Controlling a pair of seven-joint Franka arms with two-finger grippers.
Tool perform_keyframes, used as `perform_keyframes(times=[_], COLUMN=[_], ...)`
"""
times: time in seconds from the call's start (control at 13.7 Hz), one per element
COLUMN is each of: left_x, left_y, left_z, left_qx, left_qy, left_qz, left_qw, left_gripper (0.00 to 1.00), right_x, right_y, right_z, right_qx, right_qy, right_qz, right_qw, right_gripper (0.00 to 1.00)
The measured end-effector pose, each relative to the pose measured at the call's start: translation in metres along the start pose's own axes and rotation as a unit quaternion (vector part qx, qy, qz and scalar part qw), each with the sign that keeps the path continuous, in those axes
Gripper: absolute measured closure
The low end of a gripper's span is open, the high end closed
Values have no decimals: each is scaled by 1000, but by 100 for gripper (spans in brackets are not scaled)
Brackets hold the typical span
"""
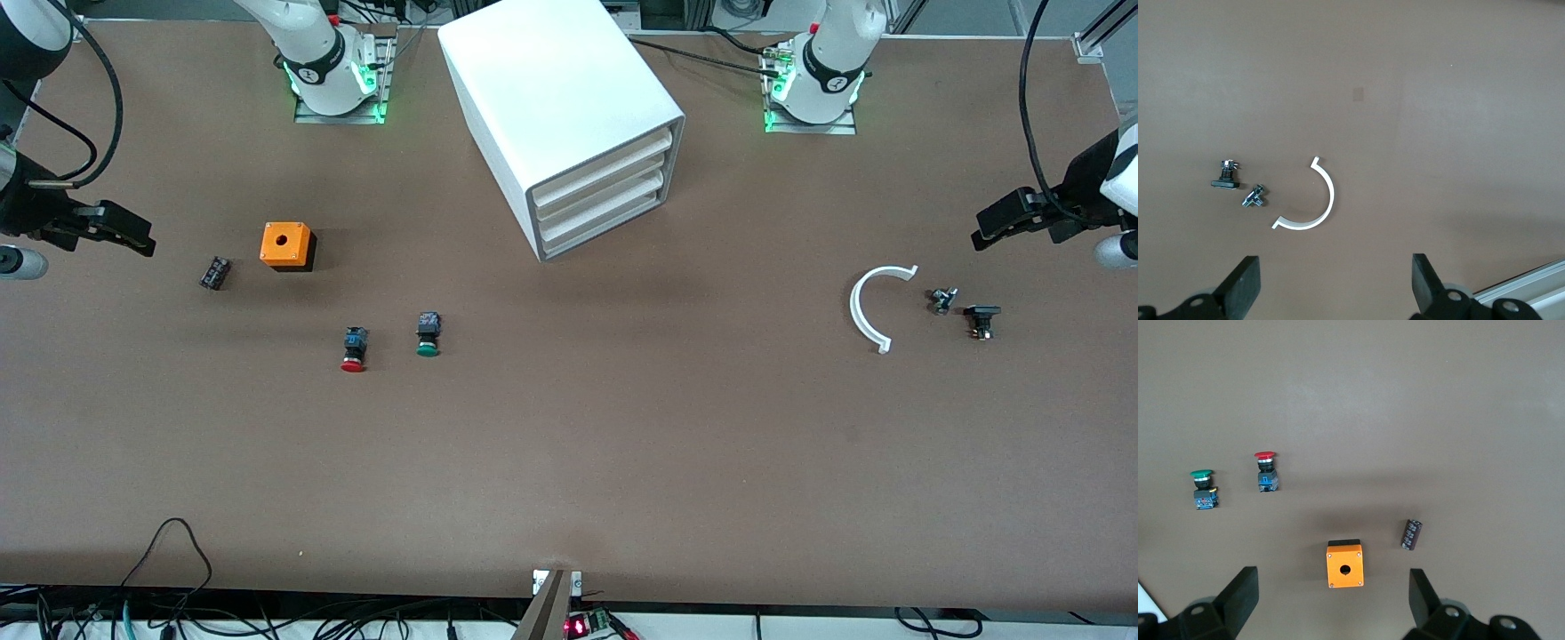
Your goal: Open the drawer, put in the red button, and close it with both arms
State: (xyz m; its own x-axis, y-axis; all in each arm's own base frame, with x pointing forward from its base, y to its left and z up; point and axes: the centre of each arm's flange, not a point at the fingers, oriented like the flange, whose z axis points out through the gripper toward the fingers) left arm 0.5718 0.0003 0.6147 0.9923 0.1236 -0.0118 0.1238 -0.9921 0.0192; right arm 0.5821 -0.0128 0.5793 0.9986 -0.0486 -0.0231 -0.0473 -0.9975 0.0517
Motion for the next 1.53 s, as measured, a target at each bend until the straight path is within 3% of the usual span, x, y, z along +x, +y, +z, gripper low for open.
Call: perform_keyframes(times=[0.8,1.1,1.53], left_x=[-2,-2,-3], left_y=[0,1,7], left_z=[-2,-3,-3], left_qx=[0,0,0], left_qy=[-1,-1,0], left_qz=[1,1,7], left_qw=[1000,1000,1000], left_gripper=[0,0,0], right_x=[-1,-6,-7], right_y=[0,0,6], right_z=[0,-6,9], right_qx=[0,1,1], right_qy=[-3,9,0], right_qz=[0,0,4], right_qw=[1000,1000,1000], right_gripper=[0,0,0])
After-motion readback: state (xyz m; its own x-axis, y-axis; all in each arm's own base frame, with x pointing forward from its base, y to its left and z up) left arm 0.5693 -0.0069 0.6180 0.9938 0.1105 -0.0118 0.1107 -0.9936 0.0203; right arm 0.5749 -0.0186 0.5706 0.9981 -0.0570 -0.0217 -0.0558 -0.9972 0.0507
